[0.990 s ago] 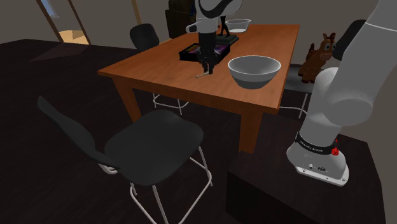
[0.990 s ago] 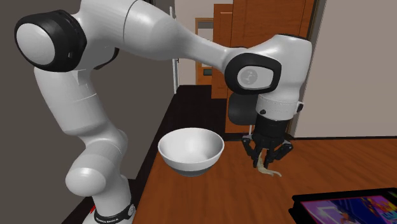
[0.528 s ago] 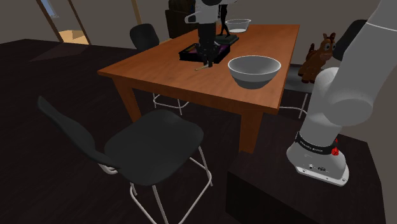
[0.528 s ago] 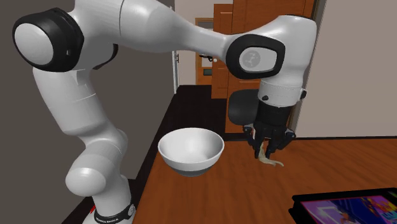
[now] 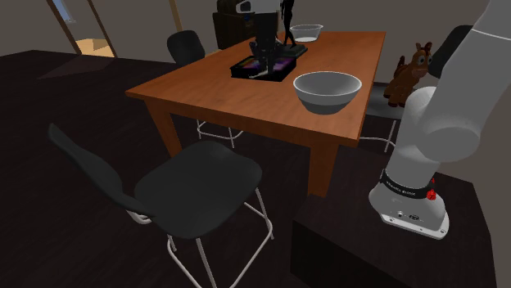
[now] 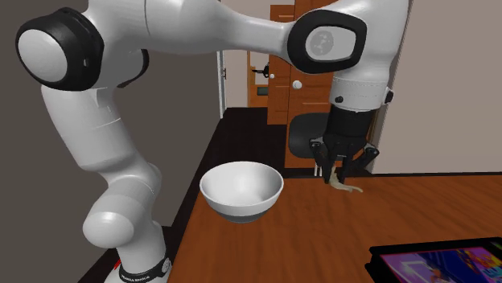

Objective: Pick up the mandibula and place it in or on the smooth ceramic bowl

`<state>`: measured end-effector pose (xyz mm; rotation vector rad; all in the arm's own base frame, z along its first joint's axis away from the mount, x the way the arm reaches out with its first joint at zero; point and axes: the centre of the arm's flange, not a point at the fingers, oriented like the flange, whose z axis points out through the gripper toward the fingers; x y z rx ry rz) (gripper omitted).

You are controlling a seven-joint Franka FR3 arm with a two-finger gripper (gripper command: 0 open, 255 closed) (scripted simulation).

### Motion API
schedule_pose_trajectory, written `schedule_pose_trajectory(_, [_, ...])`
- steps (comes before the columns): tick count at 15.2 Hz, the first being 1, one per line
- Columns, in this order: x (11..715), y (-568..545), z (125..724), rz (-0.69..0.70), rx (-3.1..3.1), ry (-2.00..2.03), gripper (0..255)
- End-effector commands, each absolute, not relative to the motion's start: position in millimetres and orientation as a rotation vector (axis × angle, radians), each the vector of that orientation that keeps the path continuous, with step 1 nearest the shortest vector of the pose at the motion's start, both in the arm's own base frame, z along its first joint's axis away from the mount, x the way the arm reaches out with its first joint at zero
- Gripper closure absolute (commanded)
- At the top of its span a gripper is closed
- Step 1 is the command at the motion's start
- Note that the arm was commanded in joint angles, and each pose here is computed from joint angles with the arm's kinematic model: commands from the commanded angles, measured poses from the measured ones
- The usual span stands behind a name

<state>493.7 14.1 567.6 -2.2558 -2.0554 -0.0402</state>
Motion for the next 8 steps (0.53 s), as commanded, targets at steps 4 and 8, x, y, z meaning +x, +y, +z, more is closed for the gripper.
schedule_pose_trajectory(4, [494, 15, 594, -0.04, -2.256, -2.055, 255])
schedule_pose_trajectory(8, [494, 15, 615, -0.04, -2.256, -2.055, 255])
